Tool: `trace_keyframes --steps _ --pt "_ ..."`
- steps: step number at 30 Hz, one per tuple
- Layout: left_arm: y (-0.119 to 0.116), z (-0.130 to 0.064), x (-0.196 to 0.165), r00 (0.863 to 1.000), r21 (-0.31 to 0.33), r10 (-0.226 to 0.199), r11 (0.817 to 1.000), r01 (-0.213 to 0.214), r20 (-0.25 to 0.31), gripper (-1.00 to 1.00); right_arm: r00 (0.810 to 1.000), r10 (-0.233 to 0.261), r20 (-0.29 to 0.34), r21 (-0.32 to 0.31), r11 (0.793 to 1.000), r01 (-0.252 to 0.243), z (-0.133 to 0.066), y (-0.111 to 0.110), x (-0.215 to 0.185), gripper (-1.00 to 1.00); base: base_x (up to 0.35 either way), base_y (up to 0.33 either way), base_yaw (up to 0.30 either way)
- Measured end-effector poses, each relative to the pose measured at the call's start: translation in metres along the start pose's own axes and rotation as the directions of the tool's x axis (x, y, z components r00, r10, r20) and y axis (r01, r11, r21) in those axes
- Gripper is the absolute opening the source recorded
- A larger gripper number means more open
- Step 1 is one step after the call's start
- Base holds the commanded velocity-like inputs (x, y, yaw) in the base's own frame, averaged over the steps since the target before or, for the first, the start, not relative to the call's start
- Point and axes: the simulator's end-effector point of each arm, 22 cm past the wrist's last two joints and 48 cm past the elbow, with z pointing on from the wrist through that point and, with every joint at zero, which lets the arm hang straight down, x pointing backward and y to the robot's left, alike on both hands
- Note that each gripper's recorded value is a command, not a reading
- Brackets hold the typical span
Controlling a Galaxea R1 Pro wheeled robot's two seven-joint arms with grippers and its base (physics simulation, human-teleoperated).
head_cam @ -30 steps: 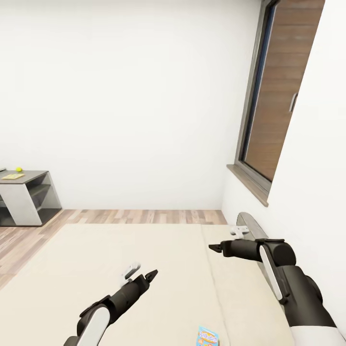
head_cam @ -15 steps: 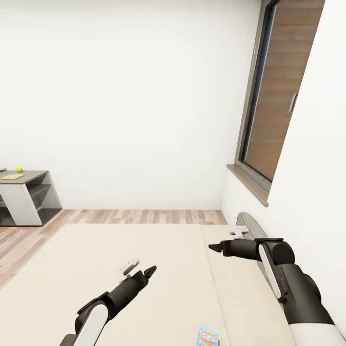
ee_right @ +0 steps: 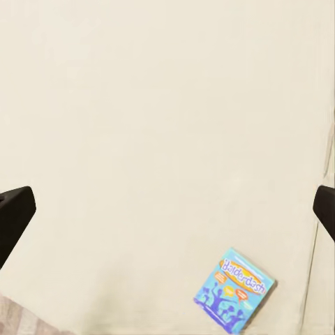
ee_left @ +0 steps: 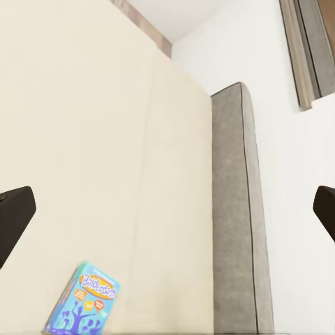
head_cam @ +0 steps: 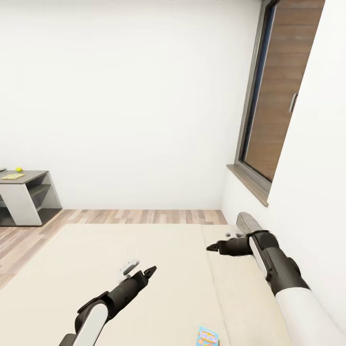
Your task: Put all the toys in the child's room - the three board games (two on the bed and one on the table), the two jigsaw puzzles on the table, and the tennis ball on the table - inside the toy box on the table in the child's room.
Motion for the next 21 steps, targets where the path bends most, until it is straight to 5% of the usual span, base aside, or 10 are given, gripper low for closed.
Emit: trace_keyframes --steps 2,5,10,21 --pt "0.000 0.000 0.001 1.000 -0.002 0.000 1.000 0.000 -0.003 1.00 0.999 0.025 -0.034 -0.003 1.000 -0.025 0.007 -0.003 0.002 1.00 0.000 0.000 0.000" --pt "0.001 0.000 0.003 1.000 -0.008 0.003 1.000 -0.003 -0.014 1.00 0.969 0.136 -0.206 -0.002 0.990 -0.139 0.034 -0.015 0.026 1.00 0.000 0.000 0.000" --pt "0.003 0.000 0.000 1.000 -0.011 -0.003 1.000 0.003 -0.011 1.00 0.925 0.207 -0.320 0.063 0.978 -0.197 0.044 -0.027 0.058 1.00 0.000 0.000 0.000" --pt "0.007 -0.002 -0.009 1.000 -0.019 -0.024 1.000 0.024 -0.015 1.00 0.907 0.224 -0.356 0.136 0.973 -0.187 0.052 -0.036 0.080 1.00 0.000 0.000 0.000"
